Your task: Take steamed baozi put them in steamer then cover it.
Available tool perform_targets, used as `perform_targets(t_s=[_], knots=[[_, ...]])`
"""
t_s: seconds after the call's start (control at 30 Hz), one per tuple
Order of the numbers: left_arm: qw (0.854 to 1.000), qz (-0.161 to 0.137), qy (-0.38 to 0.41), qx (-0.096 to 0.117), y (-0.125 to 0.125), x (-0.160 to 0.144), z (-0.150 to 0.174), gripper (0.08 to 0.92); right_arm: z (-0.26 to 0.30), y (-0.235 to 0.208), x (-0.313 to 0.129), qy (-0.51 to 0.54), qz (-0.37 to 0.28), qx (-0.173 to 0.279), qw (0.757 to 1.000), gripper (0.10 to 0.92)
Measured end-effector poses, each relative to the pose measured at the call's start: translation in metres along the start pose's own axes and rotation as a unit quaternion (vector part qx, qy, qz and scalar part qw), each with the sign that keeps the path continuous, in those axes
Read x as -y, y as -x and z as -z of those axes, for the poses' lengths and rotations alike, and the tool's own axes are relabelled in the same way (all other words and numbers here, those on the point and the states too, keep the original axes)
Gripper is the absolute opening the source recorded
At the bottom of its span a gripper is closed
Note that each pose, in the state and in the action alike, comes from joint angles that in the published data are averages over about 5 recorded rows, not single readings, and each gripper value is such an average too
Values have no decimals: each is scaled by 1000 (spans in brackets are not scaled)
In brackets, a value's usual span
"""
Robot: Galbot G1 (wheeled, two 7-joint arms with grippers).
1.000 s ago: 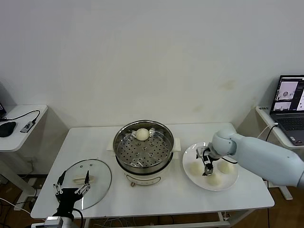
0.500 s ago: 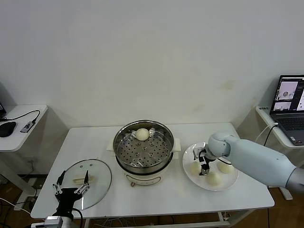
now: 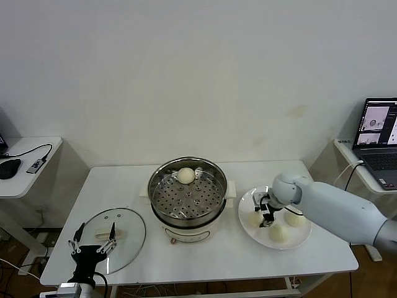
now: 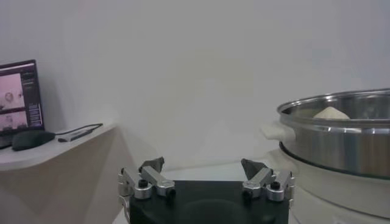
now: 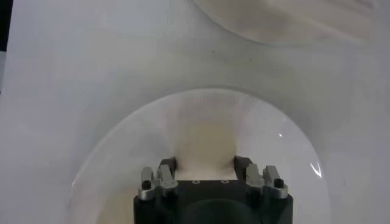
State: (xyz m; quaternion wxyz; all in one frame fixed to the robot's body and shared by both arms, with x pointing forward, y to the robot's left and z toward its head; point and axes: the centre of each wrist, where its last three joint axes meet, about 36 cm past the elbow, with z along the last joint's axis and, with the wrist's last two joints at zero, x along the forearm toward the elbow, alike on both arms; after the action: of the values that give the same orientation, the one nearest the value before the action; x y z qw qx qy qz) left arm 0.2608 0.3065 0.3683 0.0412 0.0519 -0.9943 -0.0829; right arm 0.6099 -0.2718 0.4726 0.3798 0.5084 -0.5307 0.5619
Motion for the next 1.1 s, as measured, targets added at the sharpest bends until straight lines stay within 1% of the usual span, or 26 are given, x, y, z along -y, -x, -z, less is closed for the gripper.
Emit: perform_targets(t_s=[0.17,0.37,0.57,0.7,0.9,1.1], knots=[[1000,-3,1,1,-1,0,2,823,-8,-32,8,11,-10,4,1000,577],[1000,-7,0,3,-2,1,5,823,-5,-86,29,13,-35,11,999,577],[1000,-12,-2,4,0,3,5,823,17,-146,56,5,-71,20,997,587],[1000,-14,-3,5,2,3,5,823,43,-175,71,1,-87,33,996,593],[1000,-13,-3,4,5,1,3,823,102,-192,89,-5,-90,62,994,594],[1000,-11,-7,7,7,2,4,823,168,-182,101,-4,-78,82,994,594]])
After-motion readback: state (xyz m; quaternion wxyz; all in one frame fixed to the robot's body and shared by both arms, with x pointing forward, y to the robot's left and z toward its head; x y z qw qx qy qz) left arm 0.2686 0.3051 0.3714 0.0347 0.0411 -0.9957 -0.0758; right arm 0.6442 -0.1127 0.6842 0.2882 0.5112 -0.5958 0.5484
